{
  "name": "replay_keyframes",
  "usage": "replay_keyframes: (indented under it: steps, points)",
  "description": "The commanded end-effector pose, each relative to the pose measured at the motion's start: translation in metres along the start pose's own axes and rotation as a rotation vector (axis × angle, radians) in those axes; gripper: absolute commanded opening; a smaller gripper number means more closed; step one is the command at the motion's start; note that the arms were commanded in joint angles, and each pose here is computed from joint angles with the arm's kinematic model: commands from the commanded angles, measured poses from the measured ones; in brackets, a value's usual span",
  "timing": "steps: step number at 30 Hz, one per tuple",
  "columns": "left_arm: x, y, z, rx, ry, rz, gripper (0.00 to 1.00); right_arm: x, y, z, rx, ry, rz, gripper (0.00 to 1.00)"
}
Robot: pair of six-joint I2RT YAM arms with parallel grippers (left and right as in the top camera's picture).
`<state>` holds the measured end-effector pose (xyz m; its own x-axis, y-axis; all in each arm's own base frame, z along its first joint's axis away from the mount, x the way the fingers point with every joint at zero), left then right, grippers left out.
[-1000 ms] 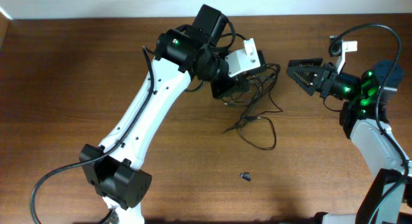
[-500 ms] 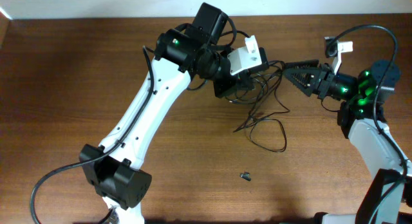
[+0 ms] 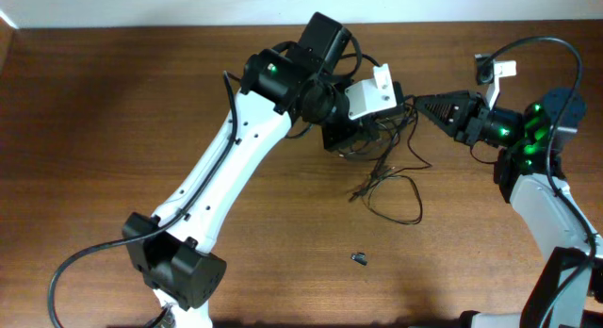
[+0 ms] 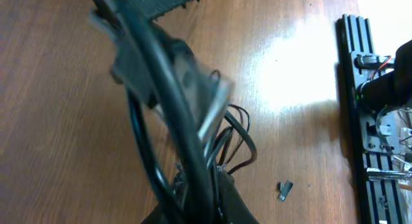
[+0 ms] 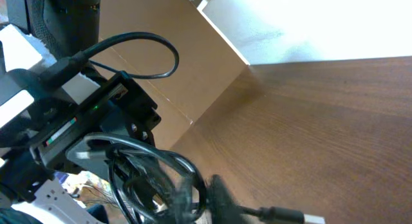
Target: Untangle cables
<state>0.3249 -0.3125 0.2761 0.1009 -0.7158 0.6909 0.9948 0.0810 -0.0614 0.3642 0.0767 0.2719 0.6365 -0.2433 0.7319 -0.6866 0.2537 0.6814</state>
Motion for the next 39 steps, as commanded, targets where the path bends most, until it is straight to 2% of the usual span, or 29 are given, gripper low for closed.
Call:
replay_keyframes:
  steps: [1,8,12,17,20,25,27,28,29,30,33,39]
  points:
    - [0.0,0.001,0.004,0.032,0.016,-0.004,0.0,0.0,0.002,-0.002,0.011,0.009,0.011,0.04]
    - [-0.006,0.008,0.005,0.076,0.053,0.017,0.0,0.003,-0.001,-0.002,-0.005,-0.007,0.001,0.04]
    - [-0.018,0.021,0.008,0.161,0.119,0.073,0.0,0.004,-0.003,-0.001,-0.019,-0.02,-0.006,0.04]
    - [-0.031,0.038,0.02,0.219,0.121,0.223,0.0,-0.006,-0.057,0.006,-0.269,-0.132,-0.328,0.04]
    - [-0.033,0.041,0.022,0.224,0.12,0.238,0.0,-0.023,-0.083,0.015,-0.412,-0.164,-0.508,0.04]
    - [-0.032,0.04,0.022,0.224,0.119,0.237,0.03,-0.028,-0.082,0.014,-0.402,-0.147,-0.536,0.04]
    - [-0.032,0.04,0.022,0.223,0.119,0.237,0.1,-0.023,-0.07,0.009,-0.329,-0.114,-0.446,0.08]
    - [-0.032,0.04,0.022,0.221,0.118,0.237,0.2,-0.016,-0.053,0.004,-0.236,-0.085,-0.352,0.23]
    - [-0.032,0.04,0.022,0.221,0.118,0.236,0.55,-0.011,-0.04,0.001,-0.17,-0.065,-0.274,0.47]
    - [-0.032,0.041,0.022,0.223,0.115,0.235,0.99,-0.007,-0.03,0.0,-0.119,-0.048,-0.206,0.64]
    - [-0.029,0.042,0.022,0.229,0.106,0.229,0.99,-0.005,-0.018,-0.001,-0.065,-0.023,-0.135,0.84]
    - [-0.02,0.044,0.019,0.242,0.079,0.197,0.99,-0.005,-0.017,-0.001,-0.062,-0.021,-0.135,0.9]
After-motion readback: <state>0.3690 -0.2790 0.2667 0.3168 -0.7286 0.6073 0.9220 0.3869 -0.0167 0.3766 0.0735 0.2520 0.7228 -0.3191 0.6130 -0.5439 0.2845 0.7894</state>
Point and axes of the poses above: each gripper's point midway between its finger pads, its own z axis back along the fingers, its own y axis along the line the jaws close on, x = y × z, the point moved 2 cm from there along z, back along the fingers
